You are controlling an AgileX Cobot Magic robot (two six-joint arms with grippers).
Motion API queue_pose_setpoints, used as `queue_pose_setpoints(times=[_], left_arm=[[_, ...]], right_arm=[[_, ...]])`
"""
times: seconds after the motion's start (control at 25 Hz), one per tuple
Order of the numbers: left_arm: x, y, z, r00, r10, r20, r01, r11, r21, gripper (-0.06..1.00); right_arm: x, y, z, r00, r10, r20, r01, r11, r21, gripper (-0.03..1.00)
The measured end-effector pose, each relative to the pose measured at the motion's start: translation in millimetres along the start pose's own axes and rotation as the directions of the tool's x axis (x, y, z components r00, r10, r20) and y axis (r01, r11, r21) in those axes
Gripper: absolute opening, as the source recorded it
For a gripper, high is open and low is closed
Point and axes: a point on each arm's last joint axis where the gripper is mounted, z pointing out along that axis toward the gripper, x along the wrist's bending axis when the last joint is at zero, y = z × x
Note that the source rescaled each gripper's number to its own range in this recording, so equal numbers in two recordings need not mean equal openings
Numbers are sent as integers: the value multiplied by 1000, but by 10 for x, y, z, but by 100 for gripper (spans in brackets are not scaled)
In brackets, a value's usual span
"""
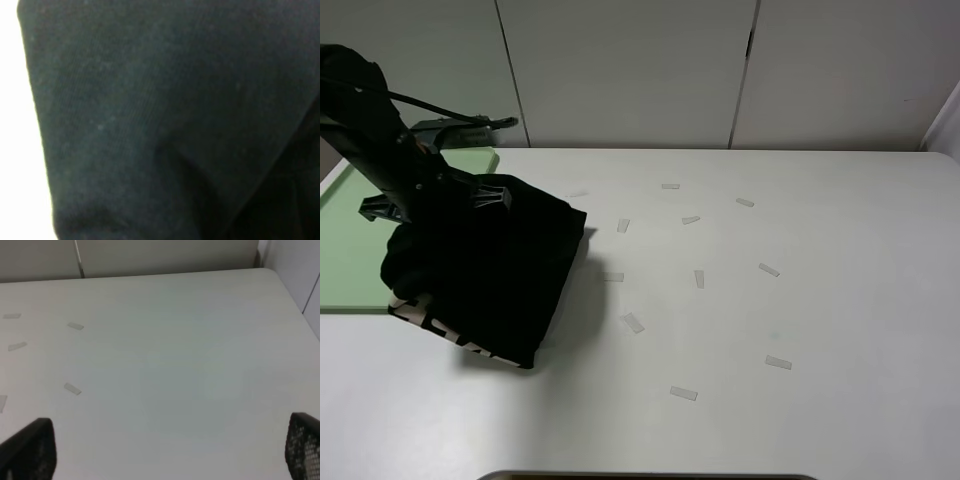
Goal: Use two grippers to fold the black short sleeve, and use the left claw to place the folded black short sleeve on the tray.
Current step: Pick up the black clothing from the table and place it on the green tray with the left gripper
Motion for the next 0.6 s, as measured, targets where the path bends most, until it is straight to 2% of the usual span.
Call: queue_pose_setpoints(times=[0.6], left_arm=[[880, 141, -73, 996, -53, -70, 50, 997, -52, 24]], right_arm=[[0, 0, 0, 1000, 0, 0, 0, 1000, 0, 100]])
